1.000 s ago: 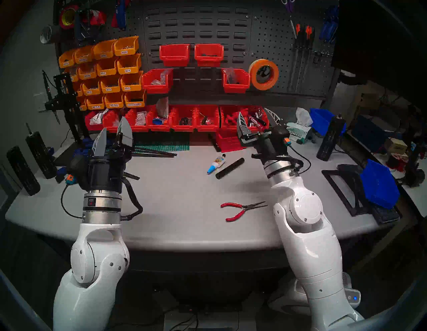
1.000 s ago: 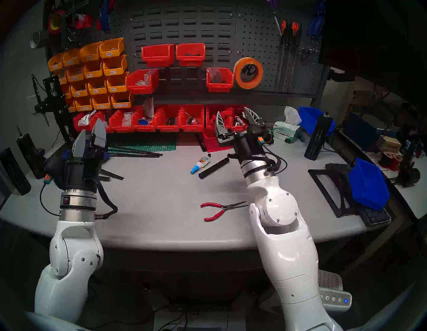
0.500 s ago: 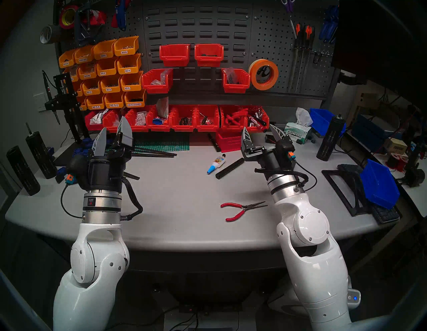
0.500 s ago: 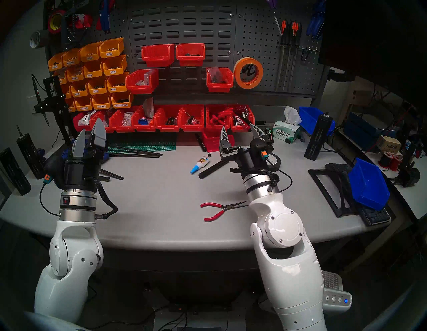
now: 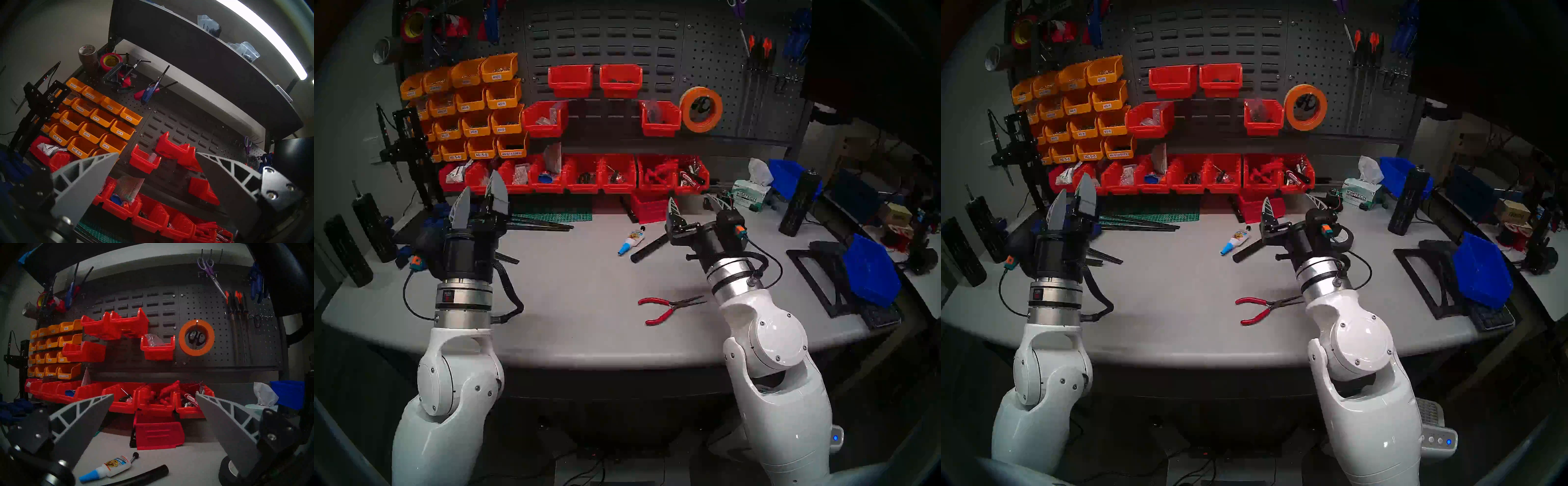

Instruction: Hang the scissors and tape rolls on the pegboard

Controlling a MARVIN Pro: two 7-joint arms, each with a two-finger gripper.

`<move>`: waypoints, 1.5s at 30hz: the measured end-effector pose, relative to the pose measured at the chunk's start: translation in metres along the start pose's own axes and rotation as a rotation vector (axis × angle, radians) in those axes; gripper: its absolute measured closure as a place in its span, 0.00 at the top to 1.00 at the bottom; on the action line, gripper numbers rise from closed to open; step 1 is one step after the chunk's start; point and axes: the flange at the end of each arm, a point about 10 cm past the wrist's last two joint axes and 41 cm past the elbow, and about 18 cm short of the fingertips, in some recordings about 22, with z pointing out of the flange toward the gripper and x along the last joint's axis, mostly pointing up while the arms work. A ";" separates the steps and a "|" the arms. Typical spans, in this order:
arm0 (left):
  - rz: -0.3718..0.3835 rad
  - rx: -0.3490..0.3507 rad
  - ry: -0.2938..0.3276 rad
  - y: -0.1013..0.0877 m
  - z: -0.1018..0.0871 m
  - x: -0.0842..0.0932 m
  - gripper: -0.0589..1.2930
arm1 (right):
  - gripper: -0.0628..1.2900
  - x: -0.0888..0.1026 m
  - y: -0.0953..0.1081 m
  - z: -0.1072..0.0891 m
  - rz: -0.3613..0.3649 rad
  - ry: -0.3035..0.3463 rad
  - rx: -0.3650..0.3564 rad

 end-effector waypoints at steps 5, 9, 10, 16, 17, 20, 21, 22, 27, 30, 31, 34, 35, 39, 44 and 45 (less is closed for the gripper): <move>0.000 0.000 0.000 0.000 0.000 0.000 0.96 | 0.96 0.002 0.000 0.000 0.001 -0.009 -0.003; 0.000 0.000 0.000 0.000 0.000 0.000 0.96 | 0.96 0.003 0.000 0.000 0.001 -0.013 -0.006; 0.000 0.000 0.000 0.000 0.000 0.000 0.96 | 0.96 0.003 0.000 0.000 0.001 -0.012 -0.006; 0.000 0.000 0.000 0.000 0.000 0.000 0.96 | 0.96 0.005 0.000 0.000 0.001 -0.009 -0.008; 0.000 0.000 0.000 0.000 0.000 0.000 0.96 | 0.96 0.005 0.000 0.000 0.001 -0.009 -0.009; 0.000 0.000 0.001 0.000 0.000 0.000 0.96 | 0.96 0.005 0.000 0.000 0.001 -0.008 -0.009; 0.000 0.000 0.001 0.000 0.000 0.000 0.96 | 0.96 0.005 0.000 0.000 0.001 -0.008 -0.009; 0.000 0.000 0.001 0.000 0.000 0.000 0.96 | 0.96 0.005 0.000 0.000 0.001 -0.007 -0.010; 0.000 0.000 0.001 0.000 0.000 0.000 0.96 | 0.96 0.005 0.000 0.000 0.001 -0.007 -0.010; 0.000 0.000 0.001 0.000 0.000 0.000 0.96 | 0.96 0.005 0.000 0.000 0.001 -0.007 -0.011; 0.000 0.000 0.001 0.000 0.000 0.000 0.96 | 0.96 0.005 0.000 0.000 0.001 -0.007 -0.011; 0.000 0.000 0.001 0.000 0.000 0.000 0.96 | 0.96 0.006 0.000 0.000 0.001 -0.007 -0.011; 0.000 0.000 0.001 0.000 0.000 0.000 0.96 | 0.96 0.006 0.000 0.000 0.001 -0.007 -0.011; 0.000 0.000 0.001 0.000 0.000 0.000 0.96 | 0.96 0.006 0.000 0.000 0.001 -0.006 -0.011; 0.000 0.000 0.001 0.000 0.000 0.000 0.96 | 0.96 0.006 0.000 0.000 0.001 -0.006 -0.010; 0.000 0.000 0.001 0.000 0.000 0.000 0.96 | 0.96 0.006 -0.001 0.000 0.001 -0.006 -0.010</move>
